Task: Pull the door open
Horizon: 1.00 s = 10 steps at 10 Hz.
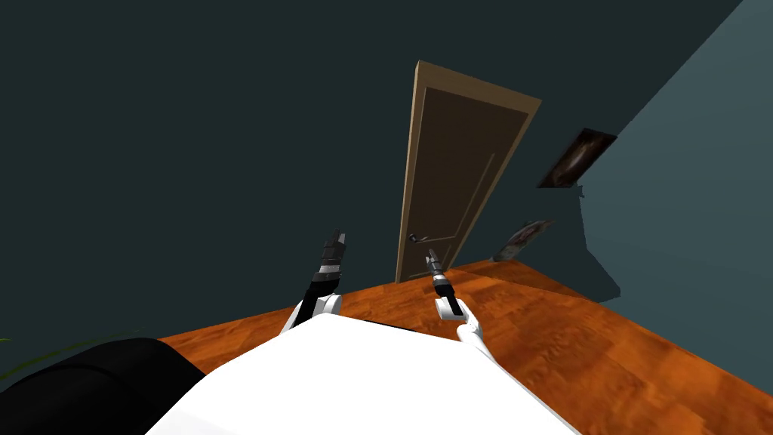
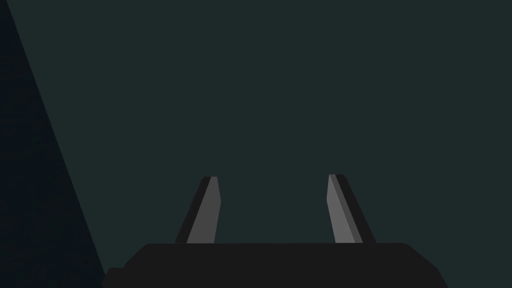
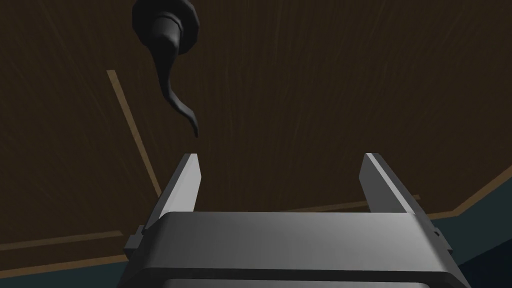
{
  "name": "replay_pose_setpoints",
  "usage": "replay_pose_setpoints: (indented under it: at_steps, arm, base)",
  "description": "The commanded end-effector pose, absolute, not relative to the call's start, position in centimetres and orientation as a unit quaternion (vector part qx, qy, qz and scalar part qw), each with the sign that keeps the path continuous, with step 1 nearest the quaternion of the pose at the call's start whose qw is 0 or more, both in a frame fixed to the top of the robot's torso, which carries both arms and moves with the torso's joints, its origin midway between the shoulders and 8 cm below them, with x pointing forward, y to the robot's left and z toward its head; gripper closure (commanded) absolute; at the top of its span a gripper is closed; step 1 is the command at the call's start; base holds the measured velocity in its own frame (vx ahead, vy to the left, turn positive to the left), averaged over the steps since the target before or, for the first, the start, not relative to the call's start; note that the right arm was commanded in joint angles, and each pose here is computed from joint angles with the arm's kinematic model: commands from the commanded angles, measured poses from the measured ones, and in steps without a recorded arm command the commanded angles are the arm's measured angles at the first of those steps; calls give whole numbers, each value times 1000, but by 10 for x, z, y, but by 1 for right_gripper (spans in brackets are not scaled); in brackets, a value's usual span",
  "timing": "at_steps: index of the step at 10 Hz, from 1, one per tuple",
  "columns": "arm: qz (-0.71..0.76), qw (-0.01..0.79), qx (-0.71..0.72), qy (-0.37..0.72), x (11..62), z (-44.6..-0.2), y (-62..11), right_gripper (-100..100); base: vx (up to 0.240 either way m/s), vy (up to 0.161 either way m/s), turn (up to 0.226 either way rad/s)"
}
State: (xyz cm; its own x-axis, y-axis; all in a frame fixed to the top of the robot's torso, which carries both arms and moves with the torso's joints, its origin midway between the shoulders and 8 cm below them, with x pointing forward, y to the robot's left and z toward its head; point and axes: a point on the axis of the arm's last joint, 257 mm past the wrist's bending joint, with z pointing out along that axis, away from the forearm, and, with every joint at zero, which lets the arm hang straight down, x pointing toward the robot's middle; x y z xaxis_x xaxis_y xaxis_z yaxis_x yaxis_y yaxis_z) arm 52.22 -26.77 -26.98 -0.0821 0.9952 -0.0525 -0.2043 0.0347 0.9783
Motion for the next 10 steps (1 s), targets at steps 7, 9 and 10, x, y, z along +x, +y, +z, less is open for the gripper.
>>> replay_pose_setpoints:
  at_steps: [7,9,10]
  arm:
    - [539,520,423,510,533,-307,-276,-100]
    - [532,515,428,518,533,-318,-280,-100]
    - [531,514,427,521,536,-319,-281,-100]
  base:
    - [17,-72,110]
    - [20,-68,89]
    - [33,-96,163]
